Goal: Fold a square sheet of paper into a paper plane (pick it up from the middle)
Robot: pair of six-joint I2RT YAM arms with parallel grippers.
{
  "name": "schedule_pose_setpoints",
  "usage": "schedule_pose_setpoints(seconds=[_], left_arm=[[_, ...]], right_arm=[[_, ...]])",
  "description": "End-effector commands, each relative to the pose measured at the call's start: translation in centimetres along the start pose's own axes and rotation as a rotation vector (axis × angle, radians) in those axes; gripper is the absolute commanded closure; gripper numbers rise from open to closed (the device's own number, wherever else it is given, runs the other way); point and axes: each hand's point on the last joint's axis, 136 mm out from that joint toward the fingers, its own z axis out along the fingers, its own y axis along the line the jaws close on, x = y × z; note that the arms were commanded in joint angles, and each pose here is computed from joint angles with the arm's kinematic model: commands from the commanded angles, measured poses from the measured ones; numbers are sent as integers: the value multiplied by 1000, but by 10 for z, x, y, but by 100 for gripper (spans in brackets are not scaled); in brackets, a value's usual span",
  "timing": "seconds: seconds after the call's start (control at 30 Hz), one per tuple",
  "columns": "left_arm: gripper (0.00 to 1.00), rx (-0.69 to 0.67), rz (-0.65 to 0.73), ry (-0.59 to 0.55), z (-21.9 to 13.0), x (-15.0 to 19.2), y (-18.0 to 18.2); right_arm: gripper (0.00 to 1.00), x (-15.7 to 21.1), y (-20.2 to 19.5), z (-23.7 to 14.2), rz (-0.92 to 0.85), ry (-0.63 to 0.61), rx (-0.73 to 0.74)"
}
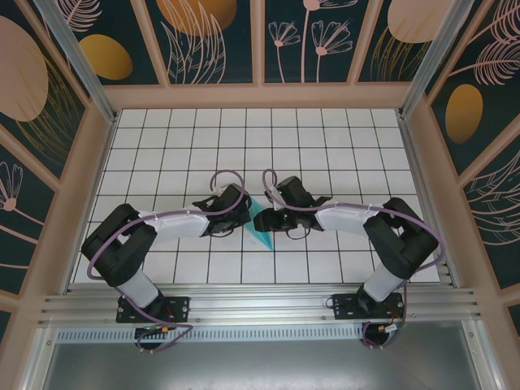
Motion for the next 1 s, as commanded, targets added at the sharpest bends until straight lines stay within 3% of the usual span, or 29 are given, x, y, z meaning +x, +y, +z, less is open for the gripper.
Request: schedule_pose_setpoints(seconds=[0.0, 0.37, 0.63, 0.83, 0.97], left_arm=[[98, 31, 13, -13, -5, -3, -8], [97, 31, 18, -13, -5, -4, -8], [90, 48, 25, -14, -6, -5, -13], [75, 154, 31, -41, -22, -15, -38], [61, 199, 28, -107, -42, -31, -50]], right_arm=[[51, 7, -12, 7, -13, 14, 60], [67, 3, -24, 16, -67, 19, 165], [79, 2, -26, 17, -81, 18, 203], [95, -12, -32, 4, -61, -15, 304], [96, -33, -37, -14, -31, -77, 385]])
